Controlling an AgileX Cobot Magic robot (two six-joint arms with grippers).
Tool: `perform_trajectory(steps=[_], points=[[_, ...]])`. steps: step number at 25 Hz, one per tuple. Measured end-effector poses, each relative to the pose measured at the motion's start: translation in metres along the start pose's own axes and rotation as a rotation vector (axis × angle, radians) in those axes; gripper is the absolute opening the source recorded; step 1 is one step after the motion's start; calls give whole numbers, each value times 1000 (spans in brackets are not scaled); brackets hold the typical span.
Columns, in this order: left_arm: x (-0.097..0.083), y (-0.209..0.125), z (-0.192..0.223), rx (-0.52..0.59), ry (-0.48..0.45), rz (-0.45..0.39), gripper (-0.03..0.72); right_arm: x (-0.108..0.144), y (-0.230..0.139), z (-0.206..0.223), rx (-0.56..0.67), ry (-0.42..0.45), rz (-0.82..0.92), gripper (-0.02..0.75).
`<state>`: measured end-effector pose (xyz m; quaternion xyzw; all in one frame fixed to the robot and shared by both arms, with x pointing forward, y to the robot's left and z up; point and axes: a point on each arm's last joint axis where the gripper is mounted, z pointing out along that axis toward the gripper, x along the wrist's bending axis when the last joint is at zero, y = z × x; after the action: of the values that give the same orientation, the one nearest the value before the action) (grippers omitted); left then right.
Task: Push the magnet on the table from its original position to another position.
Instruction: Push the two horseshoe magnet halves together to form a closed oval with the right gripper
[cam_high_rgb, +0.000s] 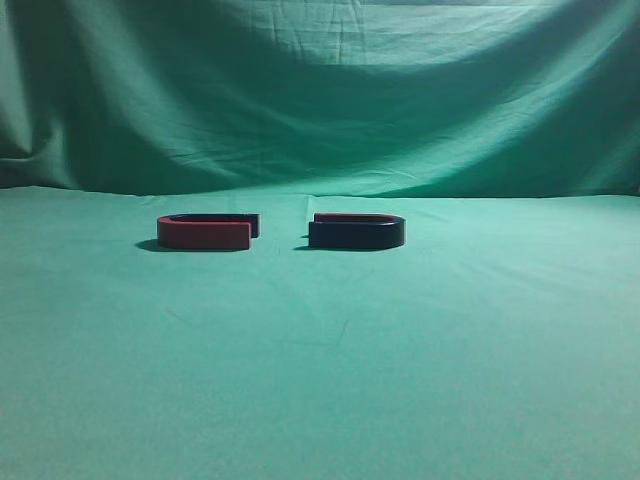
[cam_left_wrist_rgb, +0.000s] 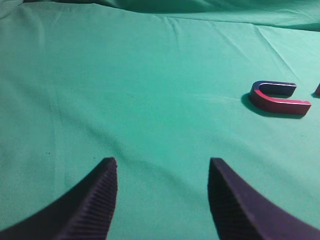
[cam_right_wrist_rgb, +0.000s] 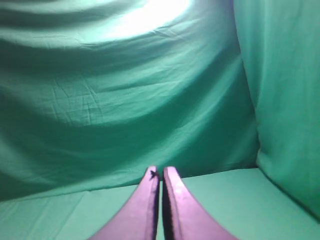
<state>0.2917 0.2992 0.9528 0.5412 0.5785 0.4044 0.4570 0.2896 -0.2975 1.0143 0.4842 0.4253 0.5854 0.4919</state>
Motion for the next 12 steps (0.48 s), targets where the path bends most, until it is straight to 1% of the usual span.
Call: perform_trajectory(steps=[1,3,6,8,11,12], points=[[0,0,0,0,0,0,372,2,11,1,12,0,-25,0],[0,0,0,0,0,0,372,5,29,8,79,-7,-57,0],[0,0,0,0,0,0,372,7,42,25,281,-27,-99,0],[0,0,0,0,0,0,372,7,45,39,444,-41,-108,0],[0,0,0,0,0,0,372,9,46,62,654,-49,-73,0],[0,0,0,0,0,0,372,10,47,68,704,-49,-56,0]])
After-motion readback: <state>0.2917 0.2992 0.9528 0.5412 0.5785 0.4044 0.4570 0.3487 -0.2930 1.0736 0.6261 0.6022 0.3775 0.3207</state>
